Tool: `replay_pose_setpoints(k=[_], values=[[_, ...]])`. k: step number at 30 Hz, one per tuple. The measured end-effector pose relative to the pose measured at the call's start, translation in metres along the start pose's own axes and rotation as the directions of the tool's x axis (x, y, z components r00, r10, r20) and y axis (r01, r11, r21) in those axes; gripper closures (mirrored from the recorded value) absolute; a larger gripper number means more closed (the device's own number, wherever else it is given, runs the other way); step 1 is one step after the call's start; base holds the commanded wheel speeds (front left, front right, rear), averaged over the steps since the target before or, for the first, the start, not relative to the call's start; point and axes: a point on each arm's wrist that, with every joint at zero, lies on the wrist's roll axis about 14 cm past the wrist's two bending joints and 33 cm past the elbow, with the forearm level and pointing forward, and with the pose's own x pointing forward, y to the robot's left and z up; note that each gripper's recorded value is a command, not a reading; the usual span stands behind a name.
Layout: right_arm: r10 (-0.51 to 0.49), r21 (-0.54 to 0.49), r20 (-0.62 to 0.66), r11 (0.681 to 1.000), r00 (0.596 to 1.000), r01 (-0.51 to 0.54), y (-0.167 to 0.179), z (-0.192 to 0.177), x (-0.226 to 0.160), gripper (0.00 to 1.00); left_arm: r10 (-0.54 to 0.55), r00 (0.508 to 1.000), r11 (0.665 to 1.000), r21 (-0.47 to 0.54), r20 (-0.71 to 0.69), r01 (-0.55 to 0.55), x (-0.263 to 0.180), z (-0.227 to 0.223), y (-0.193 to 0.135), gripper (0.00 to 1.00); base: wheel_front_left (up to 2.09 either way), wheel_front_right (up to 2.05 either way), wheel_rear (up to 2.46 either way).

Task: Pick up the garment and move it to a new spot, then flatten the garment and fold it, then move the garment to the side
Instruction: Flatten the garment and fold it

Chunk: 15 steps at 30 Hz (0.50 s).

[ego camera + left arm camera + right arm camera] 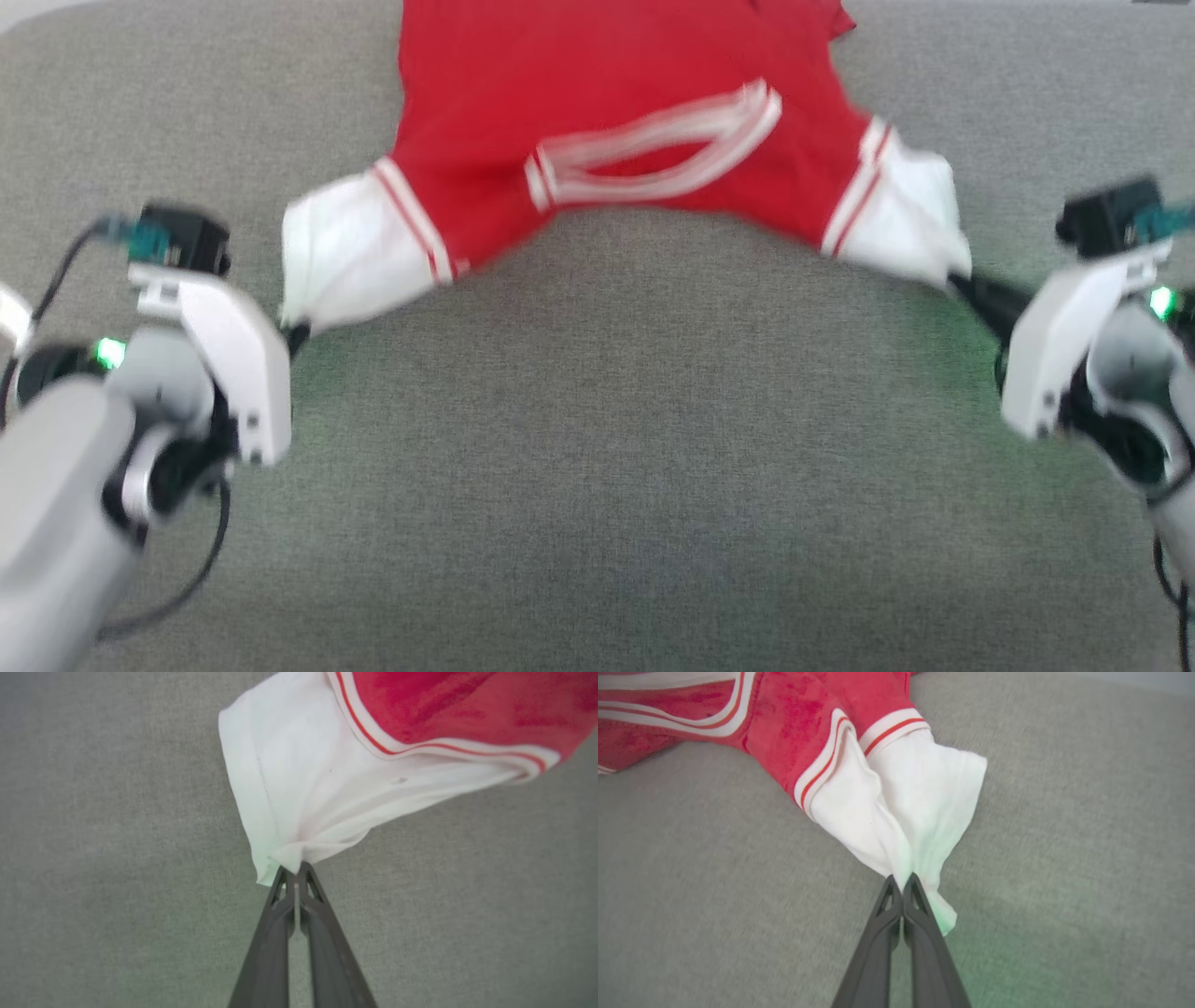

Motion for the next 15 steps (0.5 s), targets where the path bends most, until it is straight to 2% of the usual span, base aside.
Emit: replay_pose_setpoints(k=[6,8,15], values=[[0.009,0.044,-0.166,0.999,0.986,-0.002,0.003,-0.057,-0.031,1.00,0.002,0.997,0.998,-0.070,-0.080,-0.008,-0.026,-0.052,-0.012,1.00,0.00,0.00,0.00],[0.015,0.047,-0.195,0.999,0.981,-0.006,0.005,-0.065,-0.036,1.00,0.007,0.996,0.996,-0.084,-0.094,-0.015,-0.030,-0.060,-0.013,1.00,0.00,0.00,0.00],[0.065,0.112,-0.399,0.993,0.915,-0.021,0.020,-0.121,-0.081,1.00,0.029,0.971,0.985,-0.158,-0.238,-0.068,-0.061,-0.121,-0.021,1.00,0.00,0.00,0.00]])
